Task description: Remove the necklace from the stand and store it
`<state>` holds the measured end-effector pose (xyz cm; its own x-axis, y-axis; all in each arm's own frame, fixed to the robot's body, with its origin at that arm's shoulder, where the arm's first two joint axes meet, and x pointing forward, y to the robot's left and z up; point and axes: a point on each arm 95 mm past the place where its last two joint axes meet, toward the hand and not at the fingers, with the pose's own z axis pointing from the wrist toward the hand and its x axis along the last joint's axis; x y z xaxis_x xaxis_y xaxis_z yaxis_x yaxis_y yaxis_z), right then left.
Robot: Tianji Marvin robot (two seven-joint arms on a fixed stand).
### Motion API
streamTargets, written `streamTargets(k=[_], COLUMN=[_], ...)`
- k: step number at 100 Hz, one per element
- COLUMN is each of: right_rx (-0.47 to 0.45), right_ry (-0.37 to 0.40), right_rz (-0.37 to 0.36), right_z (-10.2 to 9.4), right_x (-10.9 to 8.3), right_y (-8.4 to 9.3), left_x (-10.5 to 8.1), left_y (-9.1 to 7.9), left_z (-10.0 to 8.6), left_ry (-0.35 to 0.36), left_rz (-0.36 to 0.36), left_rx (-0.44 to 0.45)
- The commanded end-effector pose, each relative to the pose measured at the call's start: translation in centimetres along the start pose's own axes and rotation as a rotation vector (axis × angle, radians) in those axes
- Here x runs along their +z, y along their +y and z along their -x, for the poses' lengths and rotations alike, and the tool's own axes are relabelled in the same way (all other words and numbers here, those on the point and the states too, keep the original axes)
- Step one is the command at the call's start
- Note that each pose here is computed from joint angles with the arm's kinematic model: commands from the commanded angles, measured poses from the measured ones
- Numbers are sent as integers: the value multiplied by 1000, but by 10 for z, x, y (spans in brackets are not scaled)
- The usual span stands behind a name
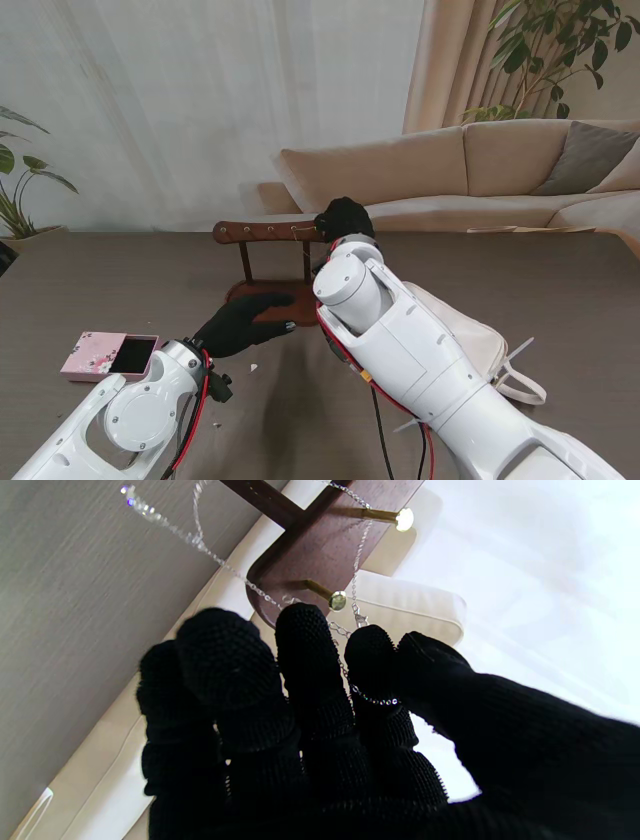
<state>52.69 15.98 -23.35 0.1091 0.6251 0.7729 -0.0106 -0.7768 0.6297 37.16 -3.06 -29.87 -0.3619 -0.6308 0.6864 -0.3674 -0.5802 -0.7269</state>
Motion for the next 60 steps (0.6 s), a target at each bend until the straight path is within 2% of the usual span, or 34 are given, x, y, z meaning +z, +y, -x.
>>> streamTargets(k=[1,60], right_rx=[5,-33], right_ry=[24,80], right_rz=[-16,-50], right_z=[-11,-36], right_x=[-3,-8], right_y=[0,-5], left_x=[0,-5], left_y=[1,0], left_z=[-2,-5], left_ry=[6,4], left_rz=[16,0], left_rx=[-3,6])
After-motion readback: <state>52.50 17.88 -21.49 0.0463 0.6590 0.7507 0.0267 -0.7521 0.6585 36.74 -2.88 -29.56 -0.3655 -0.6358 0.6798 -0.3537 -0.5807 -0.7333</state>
